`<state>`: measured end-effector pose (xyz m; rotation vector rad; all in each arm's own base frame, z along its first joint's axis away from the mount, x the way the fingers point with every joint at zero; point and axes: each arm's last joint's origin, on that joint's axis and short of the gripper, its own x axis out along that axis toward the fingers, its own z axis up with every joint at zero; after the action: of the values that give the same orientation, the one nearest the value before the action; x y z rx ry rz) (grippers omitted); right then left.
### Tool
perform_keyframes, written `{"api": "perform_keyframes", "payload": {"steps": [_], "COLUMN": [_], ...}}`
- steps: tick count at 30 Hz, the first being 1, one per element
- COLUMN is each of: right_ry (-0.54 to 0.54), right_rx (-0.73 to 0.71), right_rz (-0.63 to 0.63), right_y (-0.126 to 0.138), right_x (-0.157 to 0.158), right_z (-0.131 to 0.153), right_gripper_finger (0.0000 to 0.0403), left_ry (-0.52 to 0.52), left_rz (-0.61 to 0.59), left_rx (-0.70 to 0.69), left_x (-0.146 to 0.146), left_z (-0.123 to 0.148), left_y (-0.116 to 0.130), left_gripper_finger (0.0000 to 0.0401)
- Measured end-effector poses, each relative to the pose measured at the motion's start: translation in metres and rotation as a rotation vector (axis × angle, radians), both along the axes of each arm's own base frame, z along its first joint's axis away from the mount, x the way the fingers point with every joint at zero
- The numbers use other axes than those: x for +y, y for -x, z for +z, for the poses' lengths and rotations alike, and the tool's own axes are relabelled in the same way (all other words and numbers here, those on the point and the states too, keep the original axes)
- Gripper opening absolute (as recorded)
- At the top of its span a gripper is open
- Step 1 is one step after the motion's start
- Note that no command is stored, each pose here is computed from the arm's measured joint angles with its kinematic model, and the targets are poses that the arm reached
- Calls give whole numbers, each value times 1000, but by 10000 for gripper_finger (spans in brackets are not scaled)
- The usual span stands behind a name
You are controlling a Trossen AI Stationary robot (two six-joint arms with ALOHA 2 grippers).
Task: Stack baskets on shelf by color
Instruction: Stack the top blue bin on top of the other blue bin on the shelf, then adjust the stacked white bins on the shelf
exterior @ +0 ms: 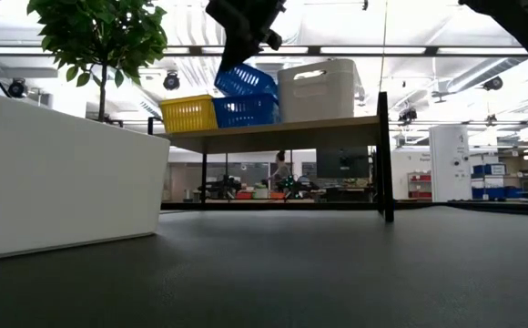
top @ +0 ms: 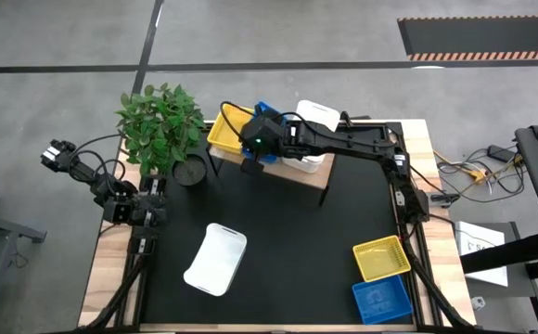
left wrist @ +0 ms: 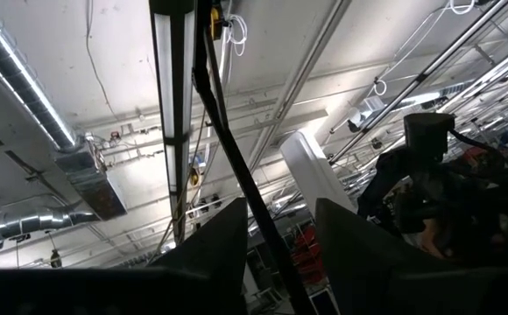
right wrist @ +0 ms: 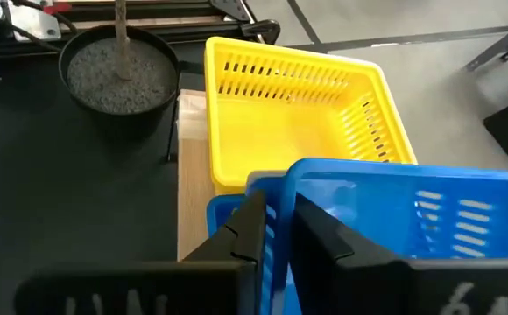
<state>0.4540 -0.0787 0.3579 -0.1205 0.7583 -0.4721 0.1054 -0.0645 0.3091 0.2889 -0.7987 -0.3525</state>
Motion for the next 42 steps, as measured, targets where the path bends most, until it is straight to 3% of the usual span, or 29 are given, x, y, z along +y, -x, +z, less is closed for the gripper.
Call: {"api": "perform_keyframes", "payload": {"steps": [16, 22, 29, 38, 42], "right_ry": [7, 9, -54, -113, -68], "right_rx": [-26, -10, 141, 201, 281], "right_rz": [-1, 9, 34, -22, -91], "right_y": [2, 8, 34, 57, 65], "right_x": [0, 3, 10, 12, 11], "right_z": [11, 21, 29, 38, 35], "right_gripper_finger": [119, 116, 109, 105, 86], "left_ry": [0, 0, 0, 0, 0], "left_rz": [0, 0, 0, 0, 0], "left_rx": [0, -1, 0, -1, -1], "left_x": [0, 0, 0, 0, 0], "left_z": [0, 0, 0, 0, 0], "left_y": [0, 0, 0, 0, 0], "left_gripper_finger": [121, 121, 121, 121, 121]}}
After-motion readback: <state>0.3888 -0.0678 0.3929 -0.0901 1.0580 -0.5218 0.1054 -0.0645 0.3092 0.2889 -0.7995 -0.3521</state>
